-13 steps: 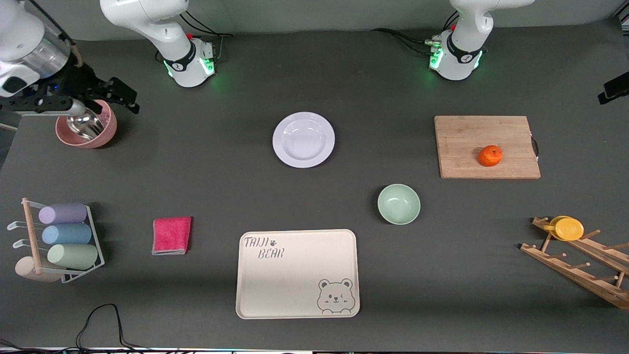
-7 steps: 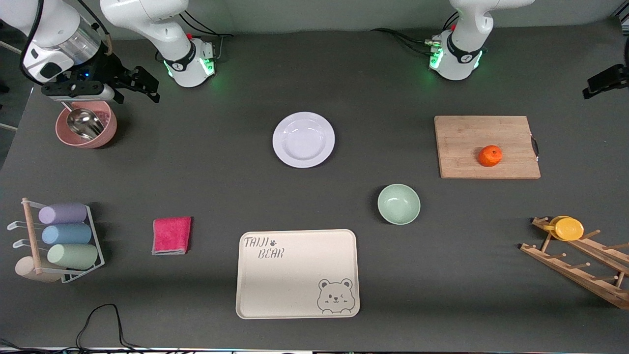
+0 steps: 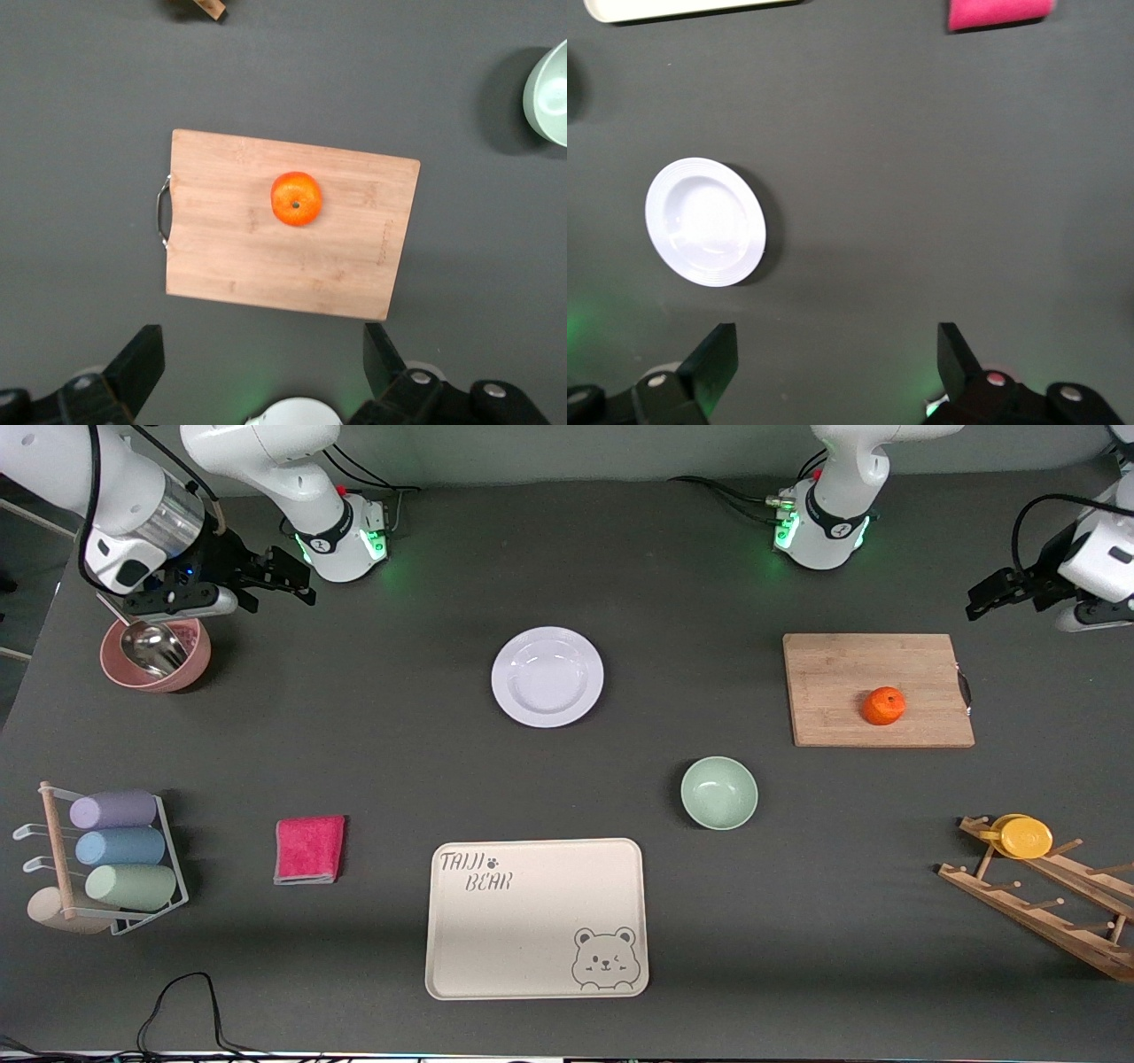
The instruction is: Place orange and plate with both arms
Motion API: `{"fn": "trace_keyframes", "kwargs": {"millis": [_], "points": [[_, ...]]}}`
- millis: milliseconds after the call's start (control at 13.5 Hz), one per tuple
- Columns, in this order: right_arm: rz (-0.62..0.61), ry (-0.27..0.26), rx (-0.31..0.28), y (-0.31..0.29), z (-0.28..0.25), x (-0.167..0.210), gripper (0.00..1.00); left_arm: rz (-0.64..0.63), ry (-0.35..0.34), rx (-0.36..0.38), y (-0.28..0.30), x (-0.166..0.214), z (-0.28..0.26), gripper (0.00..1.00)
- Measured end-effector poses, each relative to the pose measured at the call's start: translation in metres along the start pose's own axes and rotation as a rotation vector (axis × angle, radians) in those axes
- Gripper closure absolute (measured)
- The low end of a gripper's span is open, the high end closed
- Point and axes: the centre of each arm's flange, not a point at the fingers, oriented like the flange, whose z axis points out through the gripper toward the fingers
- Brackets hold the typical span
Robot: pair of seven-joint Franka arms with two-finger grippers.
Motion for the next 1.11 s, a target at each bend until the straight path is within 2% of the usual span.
{"fn": "trace_keyframes", "kwargs": {"millis": [74,148,297,742,965,1114], "points": [[-0.013,-0.014,0.051,0.001,0.012,0.000,0.00,0.002,0.014,-0.001,0.002,0.001,0.018,0.00],[-0.040,-0.032,0.137,0.008,0.039,0.001,0.00,0.007,0.035,-0.001,0.004,0.004,0.053,0.00],[-0.054,-0.040,0.220,0.020,0.069,0.003,0.00,0.011,0.051,0.001,0.007,0.012,0.090,0.00],[-0.143,-0.082,0.573,0.040,0.179,0.015,0.00,0.027,0.094,0.019,0.016,0.038,0.225,0.00],[-0.138,-0.057,0.735,0.047,0.240,0.016,0.00,0.035,0.085,0.026,0.019,0.036,0.278,0.00],[-0.105,-0.047,0.805,0.057,0.286,0.012,0.00,0.044,0.069,0.029,0.025,0.034,0.293,0.00]]}}
